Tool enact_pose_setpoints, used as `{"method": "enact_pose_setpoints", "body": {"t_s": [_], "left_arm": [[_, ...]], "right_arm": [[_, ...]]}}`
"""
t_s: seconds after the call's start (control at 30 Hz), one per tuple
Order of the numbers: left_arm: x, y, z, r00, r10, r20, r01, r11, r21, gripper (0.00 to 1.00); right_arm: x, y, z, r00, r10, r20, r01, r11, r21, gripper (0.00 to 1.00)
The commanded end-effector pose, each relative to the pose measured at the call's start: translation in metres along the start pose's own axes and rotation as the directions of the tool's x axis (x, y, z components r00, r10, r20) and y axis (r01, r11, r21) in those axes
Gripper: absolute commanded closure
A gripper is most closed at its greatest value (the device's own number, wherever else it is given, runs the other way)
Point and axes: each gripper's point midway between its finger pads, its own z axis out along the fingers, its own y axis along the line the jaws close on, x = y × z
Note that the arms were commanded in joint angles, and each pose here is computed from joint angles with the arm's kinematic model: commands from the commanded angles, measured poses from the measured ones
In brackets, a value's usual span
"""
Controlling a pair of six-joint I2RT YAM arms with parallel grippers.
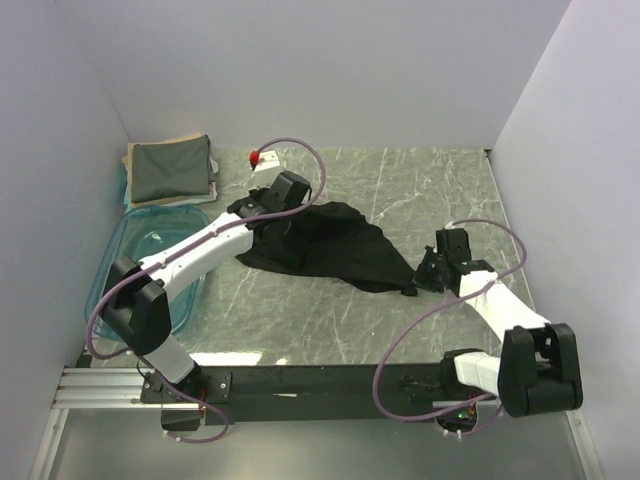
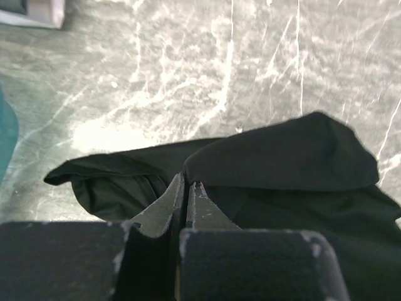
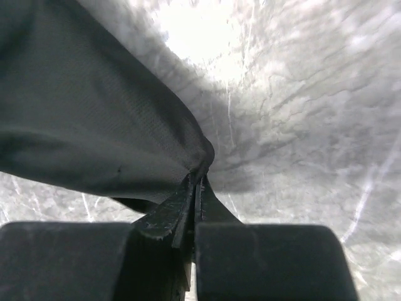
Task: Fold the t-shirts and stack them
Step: Flatten the tshirt out
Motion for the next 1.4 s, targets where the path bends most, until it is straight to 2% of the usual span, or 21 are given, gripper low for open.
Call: {"method": "enact_pose_setpoints", "body": {"t_s": [0.0, 0.07, 0.17, 0.23, 0.37, 0.4, 0.47, 0.5, 0.53, 0.57, 0.67, 0.7, 0.8, 0.93, 1.03, 1.13, 1.17, 1.23, 1.27, 1.33, 1.37], "left_arm": [[-0.05, 0.001, -0.019, 0.987, -0.099, 0.126, 0.097, 0.995, 0.022, 0.99], [-0.069, 0.007, -0.027, 0.978, -0.111, 0.175, 0.112, 0.994, 0.003, 0.99], [-0.125, 0.017, -0.06, 0.94, -0.178, 0.293, 0.186, 0.983, 0.001, 0.99], [-0.157, 0.029, -0.088, 0.908, -0.213, 0.362, 0.22, 0.975, 0.022, 0.99], [-0.221, 0.061, -0.155, 0.798, -0.338, 0.499, 0.316, 0.94, 0.131, 0.99], [-0.241, 0.076, -0.184, 0.746, -0.399, 0.533, 0.348, 0.916, 0.199, 0.99], [-0.26, 0.101, -0.223, 0.686, -0.463, 0.561, 0.371, 0.886, 0.278, 0.99], [-0.266, 0.107, -0.237, 0.671, -0.479, 0.566, 0.36, 0.878, 0.315, 0.99], [-0.271, 0.114, -0.249, 0.65, -0.504, 0.569, 0.363, 0.864, 0.35, 0.99], [-0.278, 0.129, -0.271, 0.613, -0.546, 0.571, 0.373, 0.837, 0.399, 0.99], [-0.284, 0.154, -0.306, 0.564, -0.606, 0.561, 0.371, 0.793, 0.483, 0.99], [-0.284, 0.158, -0.312, 0.556, -0.617, 0.557, 0.371, 0.784, 0.498, 0.99], [-0.282, 0.166, -0.331, 0.55, -0.641, 0.535, 0.335, 0.756, 0.562, 0.99], [-0.278, 0.165, -0.328, 0.549, -0.647, 0.529, 0.336, 0.751, 0.569, 0.99], [-0.273, 0.147, -0.299, 0.59, -0.598, 0.542, 0.351, 0.795, 0.495, 0.99], [-0.262, 0.125, -0.248, 0.65, -0.503, 0.57, 0.381, 0.864, 0.329, 0.99], [-0.253, 0.113, -0.217, 0.68, -0.448, 0.58, 0.389, 0.892, 0.231, 0.99], [-0.239, 0.095, -0.177, 0.736, -0.385, 0.556, 0.363, 0.919, 0.156, 0.99], [-0.225, 0.08, -0.133, 0.784, -0.343, 0.518, 0.344, 0.934, 0.097, 0.99], [-0.203, 0.057, -0.086, 0.86, -0.286, 0.424, 0.281, 0.957, 0.076, 0.99], [-0.177, 0.045, -0.039, 0.906, -0.226, 0.357, 0.239, 0.971, 0.008, 0.88]], "right_arm": [[-0.042, 0.014, -0.024, 0.987, -0.041, 0.155, 0.042, 0.999, -0.003, 1.0], [-0.066, 0.022, -0.047, 0.971, -0.053, 0.231, 0.052, 0.999, 0.008, 1.0], [-0.11, 0.035, -0.095, 0.92, -0.061, 0.387, 0.057, 0.998, 0.023, 1.0], [-0.141, 0.047, -0.142, 0.858, -0.045, 0.512, 0.045, 0.999, 0.011, 1.0], [-0.176, 0.06, -0.23, 0.713, -0.01, 0.701, 0.041, 0.999, -0.027, 1.0], [-0.184, 0.065, -0.265, 0.653, 0.014, 0.757, 0.043, 0.997, -0.056, 1.0], [-0.188, 0.062, -0.297, 0.596, 0.022, 0.803, 0.035, 0.998, -0.053, 1.0], [-0.189, 0.065, -0.327, 0.542, 0.042, 0.839, 0.044, 0.996, -0.078, 1.0], [-0.187, 0.063, -0.34, 0.525, 0.035, 0.85, 0.049, 0.996, -0.071, 1.0], [-0.189, 0.06, -0.367, 0.473, 0.053, 0.88, 0.036, 0.996, -0.079, 1.0], [-0.183, 0.049, -0.411, 0.382, 0.082, 0.92, 0.008, 0.996, -0.092, 1.0], [-0.178, 0.048, -0.435, 0.335, 0.105, 0.936, 0.018, 0.993, -0.117, 1.0], [-0.168, 0.05, -0.466, 0.28, 0.127, 0.952, 0.061, 0.987, -0.15, 1.0], [-0.164, 0.058, -0.464, 0.3, 0.12, 0.946, 0.112, 0.981, -0.16, 1.0], [-0.172, 0.061, -0.439, 0.348, 0.095, 0.933, 0.102, 0.985, -0.138, 1.0], [-0.184, 0.065, -0.398, 0.422, 0.06, 0.905, 0.084, 0.991, -0.105, 1.0], [-0.186, 0.065, -0.374, 0.466, 0.04, 0.884, 0.074, 0.994, -0.084, 1.0], [-0.195, 0.068, -0.332, 0.541, 0.013, 0.841, 0.065, 0.996, -0.057, 1.0], [-0.194, 0.066, -0.3, 0.594, -0.013, 0.805, 0.061, 0.998, -0.029, 1.0], [-0.202, 0.064, -0.249, 0.672, -0.029, 0.74, 0.043, 0.999, 0.0, 0.95], [-0.197, 0.062, -0.204, 0.752, -0.048, 0.657, 0.051, 0.999, 0.015, 0.92]]}}
